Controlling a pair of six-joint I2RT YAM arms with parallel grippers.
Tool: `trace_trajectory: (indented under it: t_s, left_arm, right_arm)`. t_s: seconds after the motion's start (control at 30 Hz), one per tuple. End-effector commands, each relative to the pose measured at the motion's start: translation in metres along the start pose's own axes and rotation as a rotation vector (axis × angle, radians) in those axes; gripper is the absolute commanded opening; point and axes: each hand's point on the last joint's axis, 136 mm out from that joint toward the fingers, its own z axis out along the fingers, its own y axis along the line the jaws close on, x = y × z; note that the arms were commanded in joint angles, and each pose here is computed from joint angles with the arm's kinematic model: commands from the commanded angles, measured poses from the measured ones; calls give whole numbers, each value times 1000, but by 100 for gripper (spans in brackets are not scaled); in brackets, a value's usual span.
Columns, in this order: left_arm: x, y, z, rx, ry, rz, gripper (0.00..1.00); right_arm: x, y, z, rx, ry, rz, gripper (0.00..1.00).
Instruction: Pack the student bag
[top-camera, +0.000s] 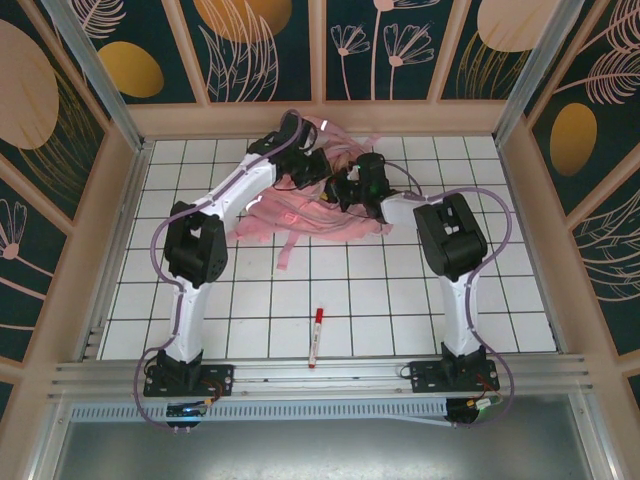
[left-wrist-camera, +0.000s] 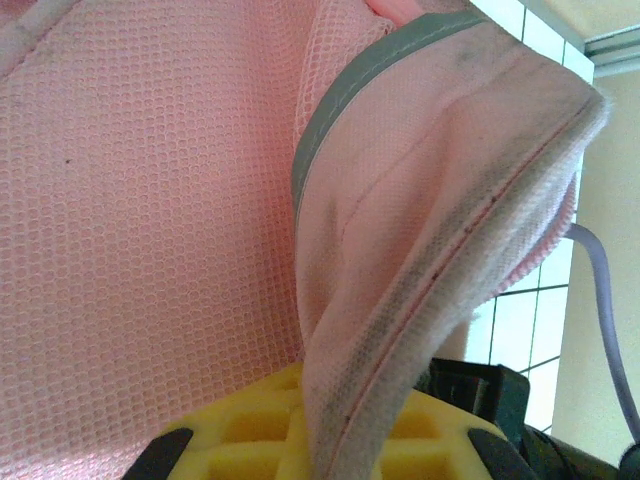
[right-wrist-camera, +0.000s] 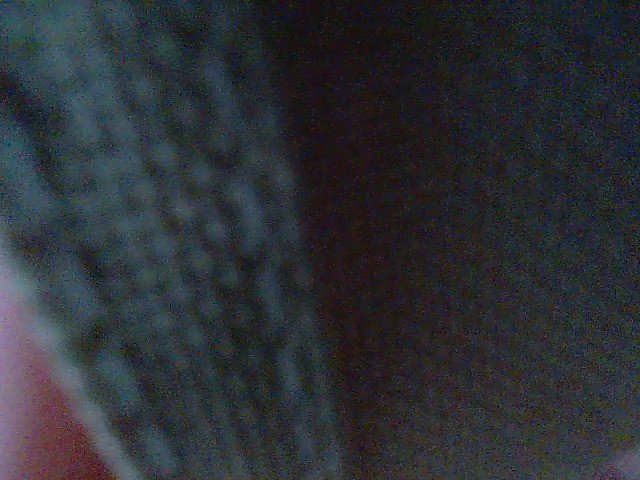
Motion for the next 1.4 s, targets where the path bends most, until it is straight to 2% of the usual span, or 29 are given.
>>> trace_trajectory:
  t_s: [0.0, 0.1, 0.3, 0.43, 0.53, 0.67, 0.73, 0.8, 0.9, 0.97, 1.03, 1.17, 1.27, 1.37]
  left_arm:
    - [37, -99, -57, 308, 85, 99, 0]
    - [29, -67, -47, 227, 56, 69, 0]
    - [20, -23, -22, 125, 7, 72, 0]
    - [24, -4, -1, 109, 33, 48, 0]
    - [21, -3, 1, 105, 22, 66, 0]
    - [11, 2, -6, 73, -22, 93, 0]
    - [5, 7, -9, 66, -32, 93, 0]
    - [-2, 14, -13, 59, -41, 111, 0]
    - [-15, 22, -23, 35, -57, 182, 0]
    - [-19, 26, -29, 4, -61, 252, 0]
    - [-17, 31, -31, -26, -53, 296, 0]
    - [-4, 45, -30, -52, -16, 306, 0]
    - [7, 52, -28, -46, 9, 297, 0]
    - [10, 59, -29, -61, 11, 296, 0]
  right_arm:
    - [3, -7, 3, -20, 39, -26, 7]
    - [1, 8, -27, -18, 7, -87, 22]
    - [3, 13, -99, 96, -89, -240, 48]
    - [18, 17, -129, 178, -73, -336, 51]
    - [35, 16, -160, 300, -56, -559, 53]
    - [68, 15, -192, 307, 10, -865, 52]
    - [95, 14, -196, 240, 107, -1029, 51]
    - [147, 6, -191, 111, 293, -1359, 52]
    - [214, -31, -183, -56, 535, -1865, 62]
    - [237, -45, -172, -183, 610, -2037, 61]
    - [257, -59, -157, -278, 711, -2160, 61]
    - [287, -106, -131, -339, 1077, -2305, 61]
    - [297, -127, -120, -358, 1157, -2346, 62]
    - [302, -157, -117, -293, 1276, -2374, 60]
